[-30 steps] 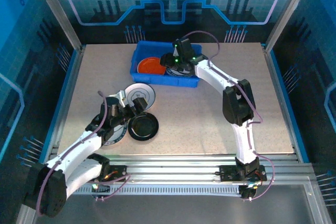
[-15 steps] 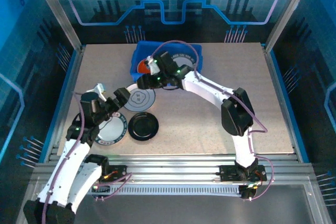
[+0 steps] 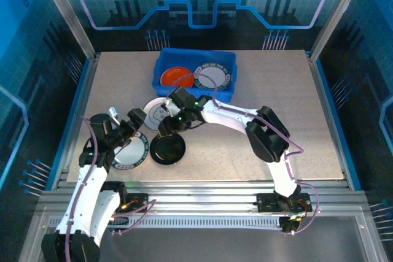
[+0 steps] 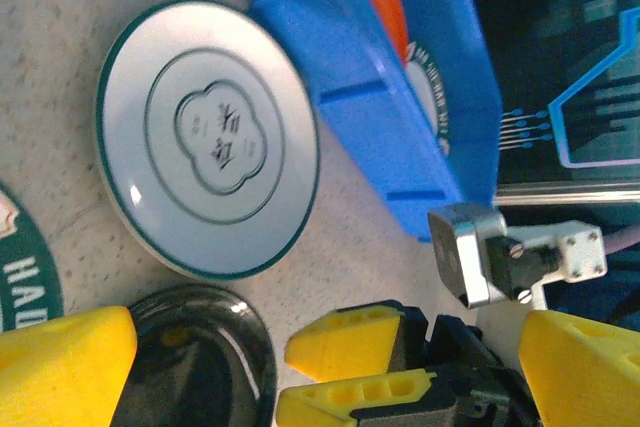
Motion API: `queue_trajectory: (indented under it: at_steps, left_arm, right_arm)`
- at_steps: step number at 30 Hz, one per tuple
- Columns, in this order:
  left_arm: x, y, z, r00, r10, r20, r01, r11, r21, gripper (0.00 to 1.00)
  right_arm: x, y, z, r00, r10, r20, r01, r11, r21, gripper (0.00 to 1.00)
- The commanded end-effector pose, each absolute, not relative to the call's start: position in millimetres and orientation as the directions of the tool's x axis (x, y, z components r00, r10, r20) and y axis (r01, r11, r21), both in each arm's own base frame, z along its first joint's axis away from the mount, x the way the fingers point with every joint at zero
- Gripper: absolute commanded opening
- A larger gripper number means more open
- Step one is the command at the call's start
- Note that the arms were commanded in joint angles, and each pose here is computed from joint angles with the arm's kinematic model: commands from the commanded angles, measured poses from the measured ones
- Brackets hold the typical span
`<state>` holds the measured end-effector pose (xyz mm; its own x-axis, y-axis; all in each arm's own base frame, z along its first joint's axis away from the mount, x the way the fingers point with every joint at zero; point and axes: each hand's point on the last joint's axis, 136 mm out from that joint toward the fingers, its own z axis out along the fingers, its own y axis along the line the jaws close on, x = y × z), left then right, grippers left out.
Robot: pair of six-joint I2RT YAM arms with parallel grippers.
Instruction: Place the plates into the plastic bin on the countertop
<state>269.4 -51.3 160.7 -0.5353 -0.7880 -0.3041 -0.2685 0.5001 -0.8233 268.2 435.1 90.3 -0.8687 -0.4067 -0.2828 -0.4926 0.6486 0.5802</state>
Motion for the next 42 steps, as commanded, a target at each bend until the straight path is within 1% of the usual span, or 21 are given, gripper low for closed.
queue_trajectory:
  at_steps: [1,7,11,15,22,34,42]
  left_arm:
    - [272.0,-59.5,169.3,-0.552,-0.780,-0.295,-0.199,0.467,-0.861,0.99]
    - [263.0,-70.7,160.0,-0.622,-0.716,-0.316,-0.188,0.528,-0.828,0.99]
    - [259.7,-85.2,147.5,-0.671,-0.666,-0.327,-0.184,0.577,-0.796,0.99]
    - [259.3,-102.3,138.4,-0.711,-0.610,-0.350,-0.167,0.629,-0.759,0.99]
    - [256.4,-114.1,125.0,-0.747,-0.567,-0.347,-0.158,0.659,-0.735,0.98]
    - [255.4,-117.8,115.0,-0.764,-0.543,-0.349,-0.152,0.677,-0.720,0.98]
    - [256.6,-118.0,109.6,-0.766,-0.540,-0.349,-0.152,0.680,-0.717,0.98]
  right_arm:
    - [256.6,403.6,94.2,-0.875,-0.403,-0.268,-0.483,0.682,0.549,0.50]
    - [239.6,355.6,77.0,-0.918,-0.340,-0.205,-0.395,0.734,0.552,0.49]
    - [237.6,341.9,68.3,-0.934,-0.313,-0.174,-0.355,0.744,0.566,0.47]
    - [242.8,345.5,63.5,-0.954,-0.262,-0.147,-0.293,0.705,0.646,0.42]
    - [248.0,358.2,58.7,-0.966,-0.230,-0.119,-0.243,0.642,0.727,0.40]
    - [246.6,364.7,35.6,-0.967,-0.248,-0.055,-0.207,0.646,0.735,0.39]
    - [245.2,374.6,32.6,-0.969,-0.245,-0.043,-0.189,0.613,0.767,0.34]
